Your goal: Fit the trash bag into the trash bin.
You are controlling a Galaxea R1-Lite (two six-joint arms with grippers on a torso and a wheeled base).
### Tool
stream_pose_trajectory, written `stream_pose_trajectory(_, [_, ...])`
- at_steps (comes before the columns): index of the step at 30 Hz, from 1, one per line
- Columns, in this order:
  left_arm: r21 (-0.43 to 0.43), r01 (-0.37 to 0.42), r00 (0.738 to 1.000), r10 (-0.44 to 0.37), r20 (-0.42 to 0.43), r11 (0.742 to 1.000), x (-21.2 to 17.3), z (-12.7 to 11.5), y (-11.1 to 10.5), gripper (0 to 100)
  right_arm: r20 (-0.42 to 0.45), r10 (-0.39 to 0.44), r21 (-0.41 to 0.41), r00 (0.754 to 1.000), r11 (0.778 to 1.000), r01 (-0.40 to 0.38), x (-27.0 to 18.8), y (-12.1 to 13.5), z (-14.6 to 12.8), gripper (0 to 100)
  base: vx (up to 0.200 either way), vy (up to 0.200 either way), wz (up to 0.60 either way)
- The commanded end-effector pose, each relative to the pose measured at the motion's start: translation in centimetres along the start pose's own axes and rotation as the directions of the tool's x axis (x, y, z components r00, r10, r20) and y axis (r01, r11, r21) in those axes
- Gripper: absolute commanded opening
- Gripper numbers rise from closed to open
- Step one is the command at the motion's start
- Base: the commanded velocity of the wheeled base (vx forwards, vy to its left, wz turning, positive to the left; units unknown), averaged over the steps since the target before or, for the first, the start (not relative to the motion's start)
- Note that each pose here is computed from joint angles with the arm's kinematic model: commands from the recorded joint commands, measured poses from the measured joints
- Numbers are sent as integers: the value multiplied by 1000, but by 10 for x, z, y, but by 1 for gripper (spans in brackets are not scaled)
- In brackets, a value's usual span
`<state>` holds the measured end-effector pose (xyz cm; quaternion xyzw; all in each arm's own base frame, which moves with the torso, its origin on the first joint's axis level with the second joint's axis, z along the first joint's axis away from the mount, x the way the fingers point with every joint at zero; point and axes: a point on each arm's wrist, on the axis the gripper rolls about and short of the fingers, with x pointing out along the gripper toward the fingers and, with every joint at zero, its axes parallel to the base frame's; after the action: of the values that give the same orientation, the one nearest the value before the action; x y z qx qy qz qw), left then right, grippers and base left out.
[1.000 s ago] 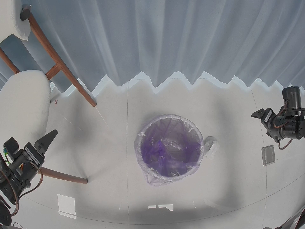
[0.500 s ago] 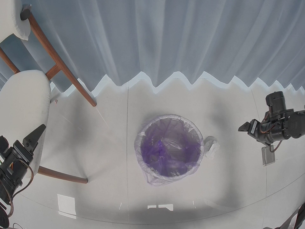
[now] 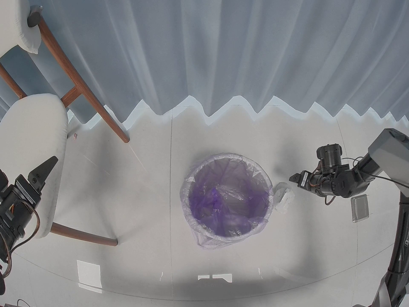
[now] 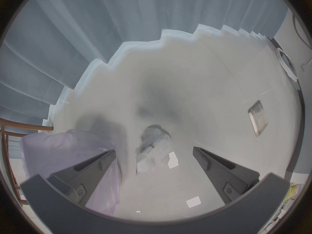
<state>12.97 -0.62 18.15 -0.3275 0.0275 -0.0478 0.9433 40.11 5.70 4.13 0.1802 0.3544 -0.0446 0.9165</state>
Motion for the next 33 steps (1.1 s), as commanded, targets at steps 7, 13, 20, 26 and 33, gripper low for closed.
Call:
stream_pose_trajectory(7, [47,-39,998,41,-41,998,32,10,-4,100,4,-10,-21,1000,1000,10,103,6,-19,100,0,0,0])
stream_pose_trajectory(13, [62,-51,997,54,-57,997,42,10,-2,100,-2,-6,-25,1000,1000,6,119,9,-28,100,0,0,0])
stream_pose_trajectory(20, [72,-55,997,59,-56,996,44,11,-2,100,-11,-2,-22,1000,1000,2,123,12,-25,100,0,0,0])
stream_pose_trajectory(26, [76,-60,996,64,-55,995,45,11,-1,100,-28,-13,30,1000,999,14,123,11,-26,0,0,0,0])
stream_pose_trajectory(33, [131,-79,994,89,-67,988,39,6,6,100,30,-21,208,999,978,14,76,3,10,0,0,0,0])
